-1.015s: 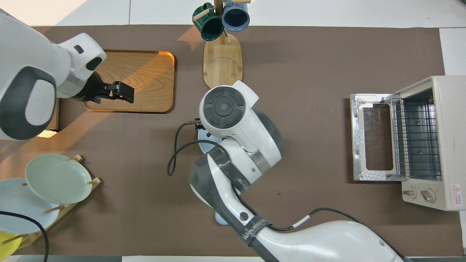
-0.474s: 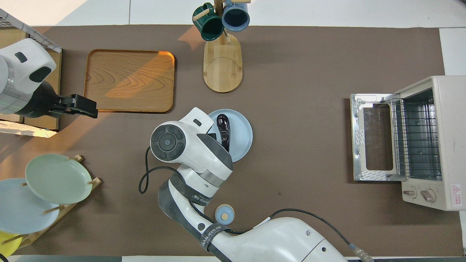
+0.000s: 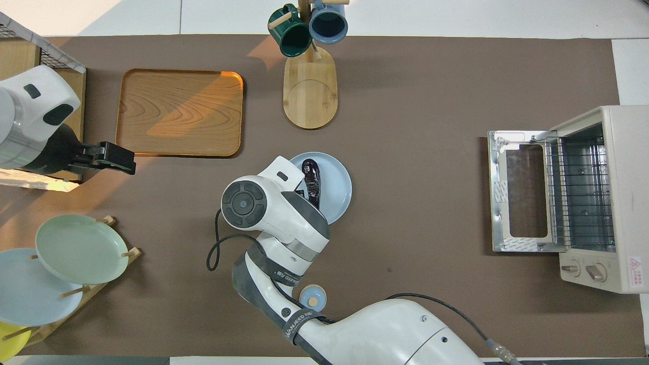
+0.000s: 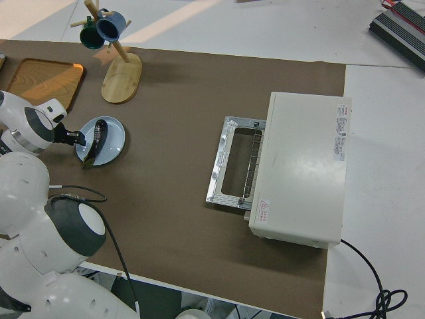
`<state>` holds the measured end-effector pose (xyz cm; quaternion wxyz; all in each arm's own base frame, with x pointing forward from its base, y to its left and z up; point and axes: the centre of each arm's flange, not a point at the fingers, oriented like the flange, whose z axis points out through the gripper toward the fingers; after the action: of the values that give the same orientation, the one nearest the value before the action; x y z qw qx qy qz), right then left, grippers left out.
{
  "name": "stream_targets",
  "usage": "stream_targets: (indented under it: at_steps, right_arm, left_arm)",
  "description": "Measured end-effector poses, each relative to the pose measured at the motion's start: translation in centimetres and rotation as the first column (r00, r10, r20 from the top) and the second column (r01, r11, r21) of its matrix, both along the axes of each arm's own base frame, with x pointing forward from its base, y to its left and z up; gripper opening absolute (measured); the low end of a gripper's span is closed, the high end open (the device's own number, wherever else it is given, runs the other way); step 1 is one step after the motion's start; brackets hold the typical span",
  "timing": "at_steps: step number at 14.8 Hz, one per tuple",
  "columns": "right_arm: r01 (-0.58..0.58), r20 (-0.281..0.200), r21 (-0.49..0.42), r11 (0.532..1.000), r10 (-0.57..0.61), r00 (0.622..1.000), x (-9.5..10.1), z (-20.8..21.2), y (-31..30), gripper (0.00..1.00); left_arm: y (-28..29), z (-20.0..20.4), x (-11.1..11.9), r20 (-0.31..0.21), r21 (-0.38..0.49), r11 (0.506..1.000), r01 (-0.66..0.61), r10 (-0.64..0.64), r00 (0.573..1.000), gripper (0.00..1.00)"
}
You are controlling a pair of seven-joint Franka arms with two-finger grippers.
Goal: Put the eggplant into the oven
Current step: 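Grasp the blue plate rim with the right gripper and lift it, then carry the plate with the eggplant into the open oven with the right gripper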
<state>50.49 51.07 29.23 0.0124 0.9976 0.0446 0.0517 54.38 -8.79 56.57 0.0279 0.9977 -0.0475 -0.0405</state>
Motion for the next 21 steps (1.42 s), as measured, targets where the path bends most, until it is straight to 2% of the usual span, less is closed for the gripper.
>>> stream_targets:
  at_steps: [1,2,4,5,6,9,11,14,16,18,21]
  right_arm:
    - [-0.001,0.000,-0.002,1.000,0.001,1.000,0.0,-0.1,-0.1,0.26]
    - [-0.001,0.000,-0.002,1.000,0.001,1.000,0.0,0.0,-0.1,0.25]
    - [-0.014,0.012,-0.003,1.000,0.014,1.000,0.1,0.6,0.0,0.08]
    - [-0.031,0.021,-0.011,0.999,0.031,0.999,0.2,1.2,-0.1,0.05]
    - [-0.051,0.023,-0.034,0.998,0.052,0.998,0.2,1.8,-0.2,0.05]
    - [-0.146,0.005,-0.178,0.973,0.149,0.989,0.8,3.8,-1.9,0.04]
    - [-0.194,-0.034,-0.232,0.953,0.191,0.981,2.2,5.9,-4.6,0.03]
    - [-0.224,-0.092,-0.287,0.931,0.206,0.974,5.4,9.7,-11.4,0.03]
    - [-0.231,-0.126,-0.299,0.926,0.202,0.971,6.5,11.5,-16.8,0.03]
    - [-0.230,-0.168,-0.305,0.924,0.185,0.968,5.9,12.3,-22.4,0.03]
    - [-0.215,-0.202,-0.310,0.926,0.157,0.967,2.8,12.3,-29.8,0.03]
  left_arm:
    - [0.0,0.0,0.0,-0.002,0.000,1.000,-0.001,0.001,1.000,1.00]
    - [0.0,0.0,0.0,-0.003,0.000,1.000,-0.001,0.001,1.000,1.00]
    - [0.1,-0.1,-0.2,-0.013,0.002,1.000,0.000,0.000,1.000,1.00]
    - [0.1,-0.1,-0.3,-0.019,0.003,1.000,0.001,0.000,1.000,1.00]
    - [0.1,-0.1,-0.3,-0.021,0.003,1.000,0.001,-0.001,1.000,1.00]
    - [0.1,0.5,-0.2,-0.014,0.003,1.000,0.001,-0.001,1.000,1.00]
    - [0.2,1.3,-0.3,-0.010,0.014,1.000,0.002,-0.002,1.000,1.00]
    - [1.3,2.5,-0.5,-0.027,0.040,0.999,-0.008,0.009,1.000,1.00]
    - [1.8,2.7,-0.6,-0.034,0.041,0.999,-0.003,0.005,0.999,1.00]
    - [2.4,2.7,-0.5,-0.034,0.040,0.999,-0.001,0.002,0.999,1.00]
    - [2.6,2.7,-0.4,-0.032,0.039,0.999,-0.003,0.004,0.999,1.00]
